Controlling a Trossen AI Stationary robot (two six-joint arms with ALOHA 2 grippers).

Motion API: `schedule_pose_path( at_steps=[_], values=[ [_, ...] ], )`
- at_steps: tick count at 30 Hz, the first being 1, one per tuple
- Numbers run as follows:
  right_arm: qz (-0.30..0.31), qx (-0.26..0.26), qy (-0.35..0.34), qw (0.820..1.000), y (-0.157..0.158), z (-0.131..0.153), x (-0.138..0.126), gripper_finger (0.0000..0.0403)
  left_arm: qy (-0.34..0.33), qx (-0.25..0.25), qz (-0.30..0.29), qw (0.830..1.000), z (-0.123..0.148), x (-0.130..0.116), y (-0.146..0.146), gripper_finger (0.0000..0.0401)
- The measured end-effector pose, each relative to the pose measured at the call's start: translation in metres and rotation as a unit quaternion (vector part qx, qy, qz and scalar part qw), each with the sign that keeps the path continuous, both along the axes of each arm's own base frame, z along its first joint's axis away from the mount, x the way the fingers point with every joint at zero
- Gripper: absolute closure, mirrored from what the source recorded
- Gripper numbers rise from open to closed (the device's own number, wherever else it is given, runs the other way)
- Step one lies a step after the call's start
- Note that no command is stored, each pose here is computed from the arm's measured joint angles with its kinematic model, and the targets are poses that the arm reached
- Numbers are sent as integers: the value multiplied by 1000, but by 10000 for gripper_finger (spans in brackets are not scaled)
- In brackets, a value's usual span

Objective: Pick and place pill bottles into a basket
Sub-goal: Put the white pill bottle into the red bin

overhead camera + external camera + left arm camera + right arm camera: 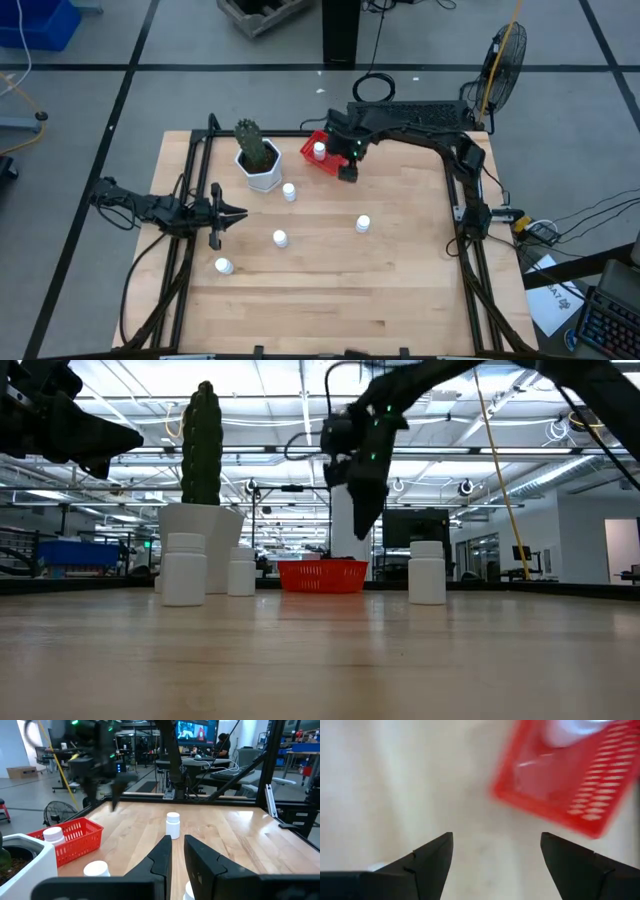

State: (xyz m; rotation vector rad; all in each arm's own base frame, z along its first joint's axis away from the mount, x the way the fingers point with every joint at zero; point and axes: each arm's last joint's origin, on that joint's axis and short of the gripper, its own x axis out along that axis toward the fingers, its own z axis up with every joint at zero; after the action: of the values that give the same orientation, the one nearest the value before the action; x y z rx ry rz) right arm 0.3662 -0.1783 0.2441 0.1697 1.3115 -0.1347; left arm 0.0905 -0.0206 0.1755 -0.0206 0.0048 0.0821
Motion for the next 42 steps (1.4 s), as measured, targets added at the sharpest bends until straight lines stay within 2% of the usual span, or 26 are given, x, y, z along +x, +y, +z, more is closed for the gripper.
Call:
schedule_pose_path(
  at_steps=[6,10,15,20,24,27,42],
  values=[
    [52,5,7,999,67,21,-12,110,0,0,0,1000,0,0,0,345],
    [53,3,-24,998,100,30,-28,110,0,0,0,1000,0,0,0,345],
    [47,-5,-60,997,126,20,-56,110,0,0,0,1000,0,0,0,345],
    [44,-2,-81,996,143,2,-81,110,0,0,0,1000,0,0,0,345],
    [46,-34,-81,995,153,-15,-92,110,0,0,0,1000,0,0,0,345],
    [47,-60,-87,993,160,-25,-94,110,0,0,0,1000,0,0,0,345],
    [42,-40,-121,991,164,-48,-96,110,0,0,0,1000,0,0,0,345]
  ],
)
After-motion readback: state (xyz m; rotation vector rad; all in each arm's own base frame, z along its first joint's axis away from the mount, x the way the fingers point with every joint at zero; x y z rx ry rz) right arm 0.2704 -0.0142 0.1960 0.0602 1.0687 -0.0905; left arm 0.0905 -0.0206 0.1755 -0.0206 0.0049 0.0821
